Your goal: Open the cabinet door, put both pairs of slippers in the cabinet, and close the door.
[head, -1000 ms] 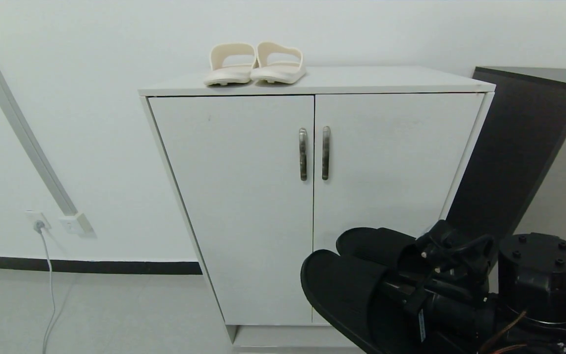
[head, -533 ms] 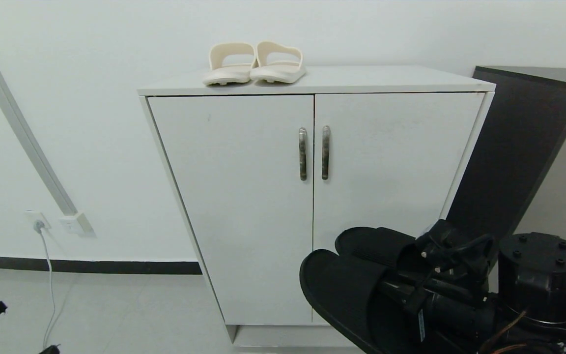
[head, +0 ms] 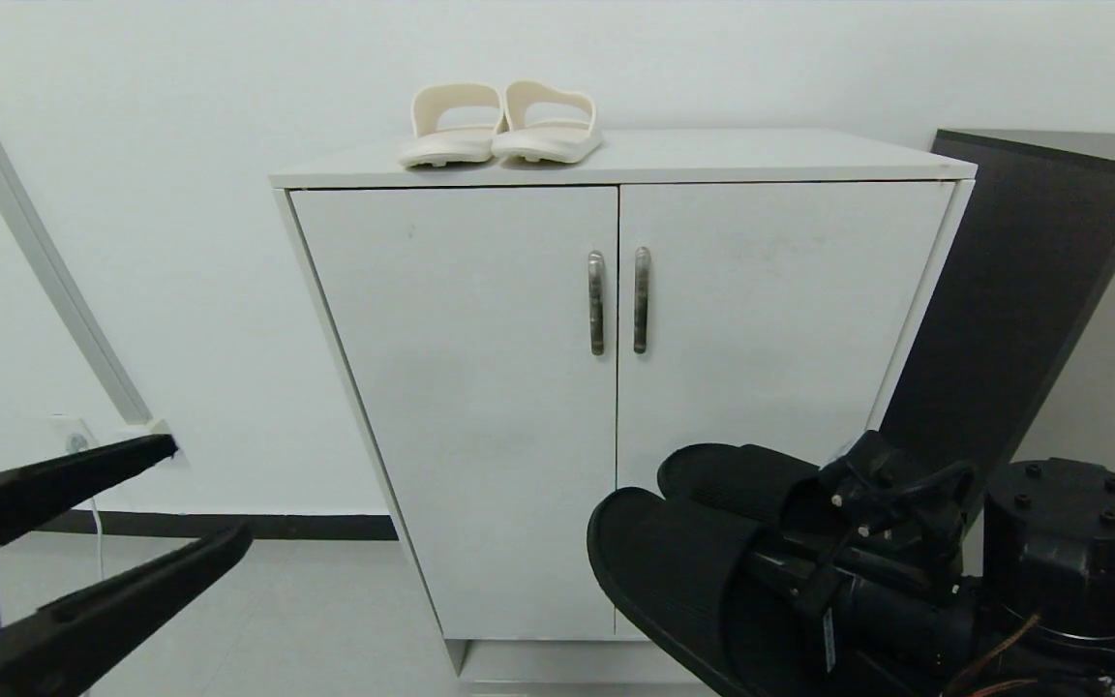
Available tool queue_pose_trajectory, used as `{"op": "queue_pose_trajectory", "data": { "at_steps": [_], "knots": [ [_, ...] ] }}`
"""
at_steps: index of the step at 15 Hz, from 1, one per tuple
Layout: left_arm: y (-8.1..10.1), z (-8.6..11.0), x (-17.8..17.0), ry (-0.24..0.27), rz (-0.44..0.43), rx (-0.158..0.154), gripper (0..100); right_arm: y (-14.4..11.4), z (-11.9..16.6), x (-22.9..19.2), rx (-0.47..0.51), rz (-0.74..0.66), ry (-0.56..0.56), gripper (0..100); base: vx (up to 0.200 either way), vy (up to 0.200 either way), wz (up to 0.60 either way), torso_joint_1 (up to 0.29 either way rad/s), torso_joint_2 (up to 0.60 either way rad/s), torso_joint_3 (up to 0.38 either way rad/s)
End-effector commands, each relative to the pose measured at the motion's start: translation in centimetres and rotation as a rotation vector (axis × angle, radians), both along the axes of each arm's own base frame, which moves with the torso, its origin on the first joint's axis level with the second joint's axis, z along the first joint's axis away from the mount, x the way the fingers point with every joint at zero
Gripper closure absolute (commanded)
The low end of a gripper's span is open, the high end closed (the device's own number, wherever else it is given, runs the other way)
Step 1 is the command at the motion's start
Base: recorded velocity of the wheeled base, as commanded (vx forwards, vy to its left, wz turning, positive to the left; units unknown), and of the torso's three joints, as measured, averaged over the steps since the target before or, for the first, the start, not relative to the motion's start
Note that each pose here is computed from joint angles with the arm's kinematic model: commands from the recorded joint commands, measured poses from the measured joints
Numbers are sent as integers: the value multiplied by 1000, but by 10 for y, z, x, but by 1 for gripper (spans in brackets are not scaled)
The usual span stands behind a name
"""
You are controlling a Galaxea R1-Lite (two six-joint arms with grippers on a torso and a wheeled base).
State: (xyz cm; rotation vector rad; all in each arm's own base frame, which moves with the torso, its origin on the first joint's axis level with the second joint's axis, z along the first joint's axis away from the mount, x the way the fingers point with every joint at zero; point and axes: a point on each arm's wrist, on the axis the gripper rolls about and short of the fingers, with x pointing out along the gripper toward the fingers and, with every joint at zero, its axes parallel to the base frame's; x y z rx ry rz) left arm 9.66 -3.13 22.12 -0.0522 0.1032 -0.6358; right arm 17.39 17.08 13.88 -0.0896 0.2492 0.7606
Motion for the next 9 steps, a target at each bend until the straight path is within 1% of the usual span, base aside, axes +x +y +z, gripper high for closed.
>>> {"op": "queue_pose_trajectory", "data": {
  "at_steps": [1,2,3,4,5,6,7,8,9],
  "knots": [
    [-13,3,28,55,-45,-11,0,1,-1,0,-4,2,4,100,0,0,0,0,0,0],
    [-16,7,32,56,-57,-24,0,1,-2,0,-4,2,6,100,0,0,0,0,0,0],
    [-26,20,43,68,-100,-63,0,1,-1,0,-1,1,5,100,0,0,0,0,0,0],
    [-36,28,52,67,-141,-69,0,1,-2,0,-5,2,5,100,0,0,0,0,0,0],
    [-40,31,55,62,-158,-71,0,1,-2,0,-6,2,4,100,0,0,0,0,0,0],
    [-56,41,68,59,-209,-72,0,1,-2,0,-6,2,6,100,0,0,0,0,0,0],
    [-68,45,76,69,-246,-80,0,0,-2,0,-6,2,8,100,0,0,0,0,0,0],
    [-74,47,79,79,-265,-91,0,0,-2,0,-6,2,8,100,0,0,0,0,0,0],
    [-84,50,85,102,-291,-119,0,0,-4,0,-11,0,12,100,0,0,0,0,0,0]
  ]
}}
